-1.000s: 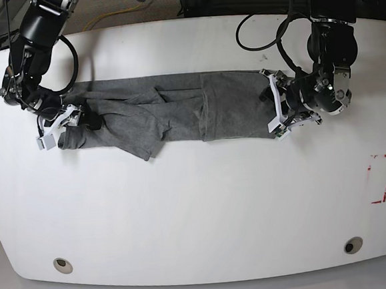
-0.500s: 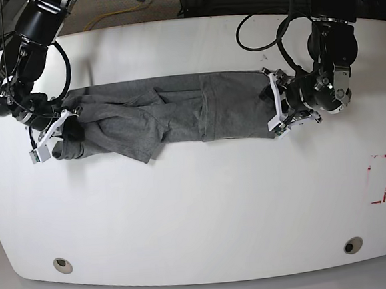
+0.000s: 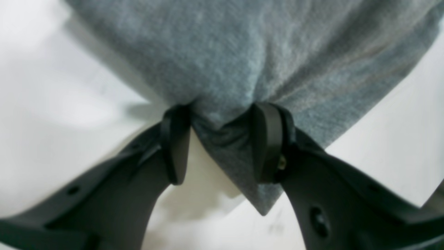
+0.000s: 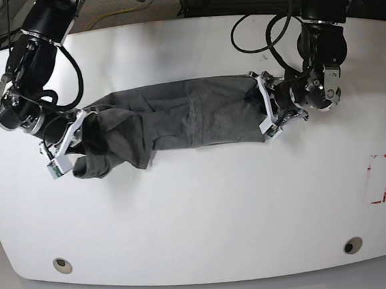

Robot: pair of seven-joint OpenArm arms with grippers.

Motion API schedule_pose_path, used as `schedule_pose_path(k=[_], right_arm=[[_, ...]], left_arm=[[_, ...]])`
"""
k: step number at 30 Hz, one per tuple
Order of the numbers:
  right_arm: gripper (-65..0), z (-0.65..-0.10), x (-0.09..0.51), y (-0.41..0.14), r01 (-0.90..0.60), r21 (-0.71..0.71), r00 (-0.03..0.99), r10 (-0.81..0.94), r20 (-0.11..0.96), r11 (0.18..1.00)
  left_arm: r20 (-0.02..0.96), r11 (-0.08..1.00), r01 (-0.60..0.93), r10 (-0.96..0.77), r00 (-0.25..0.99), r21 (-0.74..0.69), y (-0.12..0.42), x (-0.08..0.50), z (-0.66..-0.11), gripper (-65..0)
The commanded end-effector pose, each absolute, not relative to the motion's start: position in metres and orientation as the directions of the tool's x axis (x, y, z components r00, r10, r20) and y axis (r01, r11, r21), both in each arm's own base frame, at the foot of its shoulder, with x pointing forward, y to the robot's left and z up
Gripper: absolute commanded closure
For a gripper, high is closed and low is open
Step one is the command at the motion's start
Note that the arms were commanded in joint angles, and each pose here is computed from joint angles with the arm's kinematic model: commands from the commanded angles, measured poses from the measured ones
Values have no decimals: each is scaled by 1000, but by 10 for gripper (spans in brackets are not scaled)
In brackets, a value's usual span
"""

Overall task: Fold the T-shirt properly
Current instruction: 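Fold the strip's end held by the right gripper toward the left gripper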

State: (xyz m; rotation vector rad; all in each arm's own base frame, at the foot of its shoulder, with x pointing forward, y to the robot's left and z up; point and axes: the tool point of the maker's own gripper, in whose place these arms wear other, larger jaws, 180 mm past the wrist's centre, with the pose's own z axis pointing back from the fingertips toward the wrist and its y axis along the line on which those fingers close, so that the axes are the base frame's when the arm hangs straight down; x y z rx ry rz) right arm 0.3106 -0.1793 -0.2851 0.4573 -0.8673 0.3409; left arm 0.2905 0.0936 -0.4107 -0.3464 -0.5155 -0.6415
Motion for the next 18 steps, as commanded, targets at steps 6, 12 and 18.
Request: schedule_pose_path(k=[6,12,18], right_arm=[[0,-265,316,-123,-587,313,531,63,845,747],[0,-263,315,-66,-656,379,526,35,850,653],[0,-259,309,-30,-695,419,526,16,850,585]], left_arm=[[570,747,635,-442,693,-194,79,286,-415,-257],[559,747,632,-442,702,-203,79,279,-420,-257],[554,749,629,-441,706,-207,81,276,-422,-257]])
